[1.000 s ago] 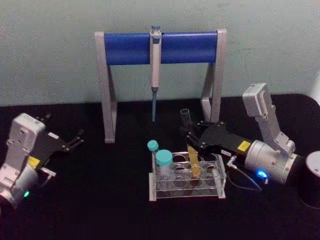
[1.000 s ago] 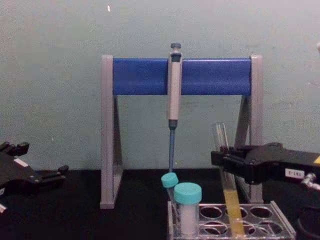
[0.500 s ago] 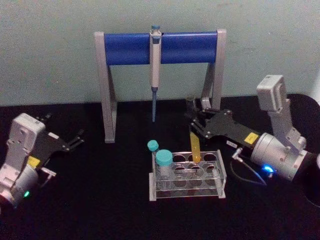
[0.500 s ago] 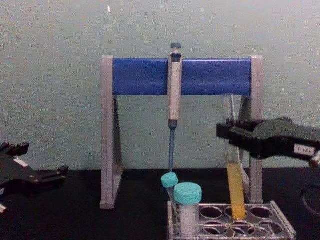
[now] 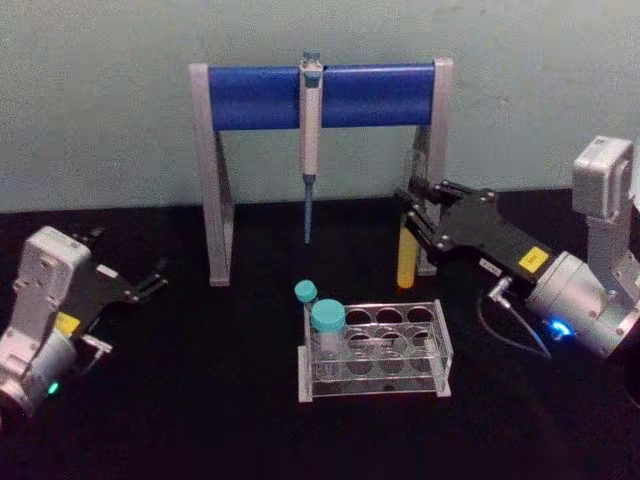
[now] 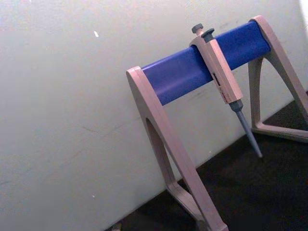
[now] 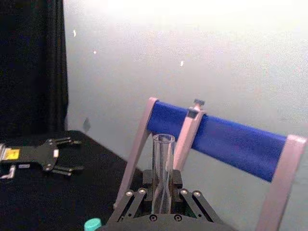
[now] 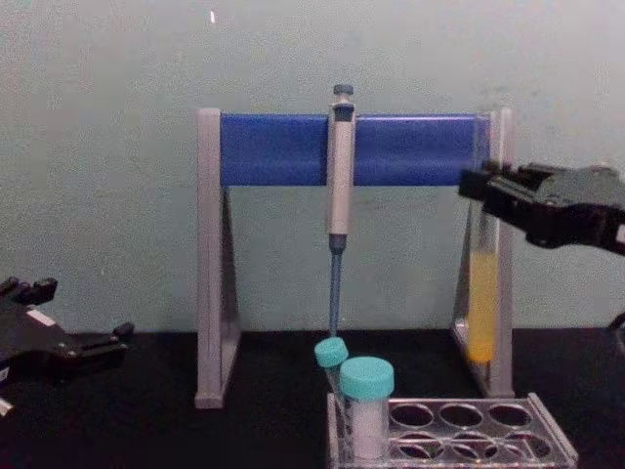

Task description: Pick up the test tube from the test tube rack, shake it, then place it back into the test tube rack.

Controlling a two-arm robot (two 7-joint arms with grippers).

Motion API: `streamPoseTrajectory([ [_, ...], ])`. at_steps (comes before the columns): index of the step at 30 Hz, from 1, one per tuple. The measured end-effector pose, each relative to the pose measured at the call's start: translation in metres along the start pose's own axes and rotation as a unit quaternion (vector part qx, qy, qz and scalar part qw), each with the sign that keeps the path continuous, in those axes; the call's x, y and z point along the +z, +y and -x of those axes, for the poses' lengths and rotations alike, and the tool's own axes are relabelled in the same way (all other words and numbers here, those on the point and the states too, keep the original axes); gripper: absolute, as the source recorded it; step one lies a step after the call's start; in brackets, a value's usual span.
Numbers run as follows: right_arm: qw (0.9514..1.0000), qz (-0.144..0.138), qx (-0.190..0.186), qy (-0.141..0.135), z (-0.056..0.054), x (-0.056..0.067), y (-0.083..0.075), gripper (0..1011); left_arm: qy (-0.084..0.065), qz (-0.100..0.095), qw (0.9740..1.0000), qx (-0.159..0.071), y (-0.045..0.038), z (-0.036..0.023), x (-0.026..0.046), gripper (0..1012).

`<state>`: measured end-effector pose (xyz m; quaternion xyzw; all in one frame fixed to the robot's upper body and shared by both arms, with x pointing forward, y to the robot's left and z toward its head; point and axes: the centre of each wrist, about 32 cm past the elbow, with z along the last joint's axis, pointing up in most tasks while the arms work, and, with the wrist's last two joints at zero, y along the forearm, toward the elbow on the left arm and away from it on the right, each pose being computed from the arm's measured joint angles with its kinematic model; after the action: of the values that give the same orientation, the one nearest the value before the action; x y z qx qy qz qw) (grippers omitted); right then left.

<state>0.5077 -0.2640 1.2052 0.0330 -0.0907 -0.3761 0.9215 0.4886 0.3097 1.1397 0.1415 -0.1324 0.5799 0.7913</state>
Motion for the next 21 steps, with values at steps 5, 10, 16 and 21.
streamPoseTrajectory([
  [5,0.9998,-0.016,-0.012,-0.009,-0.0004,-0.0008,-0.0039,229,0.0,0.0,1.0,0.0,0.0,0.0,0.0,1001],
  [10,0.9993,-0.023,-0.026,-0.014,-0.0018,-0.0018,-0.0068,229,0.0,0.0,1.0,0.0,0.0,0.0,0.0,1001],
  [16,0.9988,-0.02,-0.041,-0.017,-0.0025,-0.0044,-0.0064,229,0.0,0.0,1.0,0.0,0.0,0.0,0.0,1001],
  [21,0.9987,-0.019,-0.043,-0.017,-0.0044,-0.0061,-0.0005,229,0.0,0.0,1.0,0.0,0.0,0.0,0.0,1001],
])
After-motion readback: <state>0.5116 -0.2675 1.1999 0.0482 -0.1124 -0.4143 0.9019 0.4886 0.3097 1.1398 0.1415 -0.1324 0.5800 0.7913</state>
